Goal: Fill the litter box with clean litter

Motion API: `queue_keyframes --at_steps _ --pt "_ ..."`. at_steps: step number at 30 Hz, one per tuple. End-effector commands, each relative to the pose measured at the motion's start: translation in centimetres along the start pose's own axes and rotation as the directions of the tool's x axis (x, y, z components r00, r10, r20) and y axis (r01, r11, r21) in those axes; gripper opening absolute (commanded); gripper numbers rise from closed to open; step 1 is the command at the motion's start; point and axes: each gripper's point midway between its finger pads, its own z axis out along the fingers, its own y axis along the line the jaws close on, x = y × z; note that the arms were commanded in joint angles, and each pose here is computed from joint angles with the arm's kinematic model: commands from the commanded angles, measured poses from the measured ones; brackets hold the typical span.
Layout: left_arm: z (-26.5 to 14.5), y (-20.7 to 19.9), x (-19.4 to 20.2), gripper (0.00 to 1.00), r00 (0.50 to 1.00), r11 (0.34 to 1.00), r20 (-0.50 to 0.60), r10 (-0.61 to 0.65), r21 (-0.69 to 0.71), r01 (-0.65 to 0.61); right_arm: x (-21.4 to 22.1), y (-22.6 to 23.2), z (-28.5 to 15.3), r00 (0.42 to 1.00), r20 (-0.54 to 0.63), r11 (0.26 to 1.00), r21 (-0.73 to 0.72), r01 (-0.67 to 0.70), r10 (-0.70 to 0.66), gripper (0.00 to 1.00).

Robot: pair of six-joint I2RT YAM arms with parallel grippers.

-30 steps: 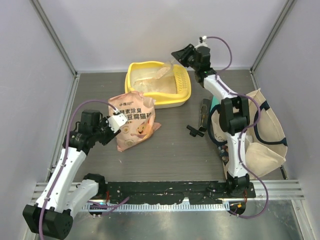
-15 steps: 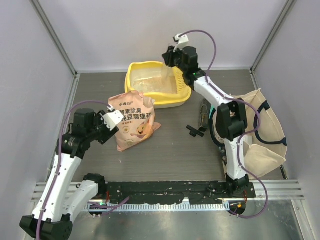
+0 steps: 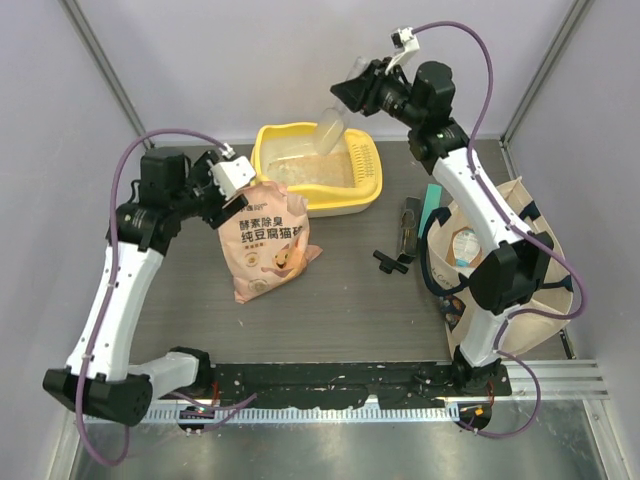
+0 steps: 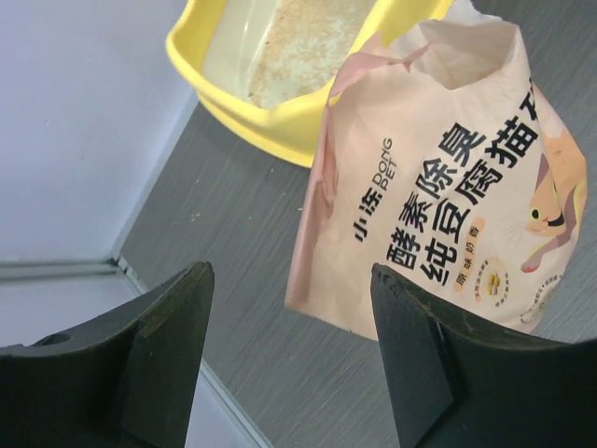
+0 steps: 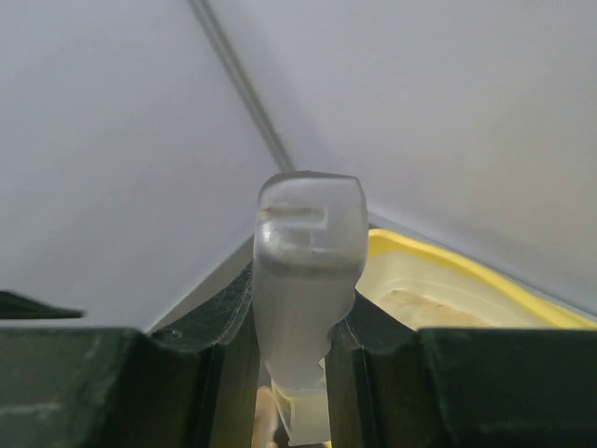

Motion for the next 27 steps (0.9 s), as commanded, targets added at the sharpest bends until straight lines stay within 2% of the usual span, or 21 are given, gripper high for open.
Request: queue_keyframes --at_steps 1,7,15,18,22,25,27 --pt "1.6 -1.1 -1.1 0.72 0.998 0.986 0.022 0.055 0.158 -0.058 1.6 5.2 -1.7 0.98 -0.136 0.968 -0.184 -0.168 0.144 0.01" --pt "4.3 -1.5 -0.4 0.65 0.998 0.962 -0.056 -0.025 0.271 0.039 6.1 6.9 -2.2 0.959 -0.252 0.971 -0.166 -0.175 0.13 0.01" --pt "4.3 -3.7 0.7 0.47 0.995 0.94 -0.079 -0.06 0.33 0.083 8.4 8.6 -0.9 0.952 -0.282 0.973 -0.16 -0.169 0.119 0.01" --pt "4.0 -4.6 0.9 0.33 0.993 0.928 -0.094 -0.078 0.358 0.106 8.8 8.9 0.0 0.952 -0.283 0.973 -0.158 -0.17 0.12 0.01" --pt "3.4 -5.4 0.9 0.1 0.987 0.915 -0.11 -0.116 0.375 0.149 8.7 8.5 1.0 0.959 -0.261 0.981 -0.124 -0.147 0.111 0.01" --pt "2.9 -5.8 0.9 0.0 0.983 0.909 -0.113 -0.146 0.376 0.178 9.1 7.6 1.6 0.963 -0.252 0.99 -0.074 -0.117 0.096 0.01" --pt "2.9 -6.0 1.0 0.0 0.98 0.91 -0.112 -0.162 0.367 0.192 9.5 6.9 1.9 0.965 -0.252 0.995 -0.034 -0.091 0.08 0.01"
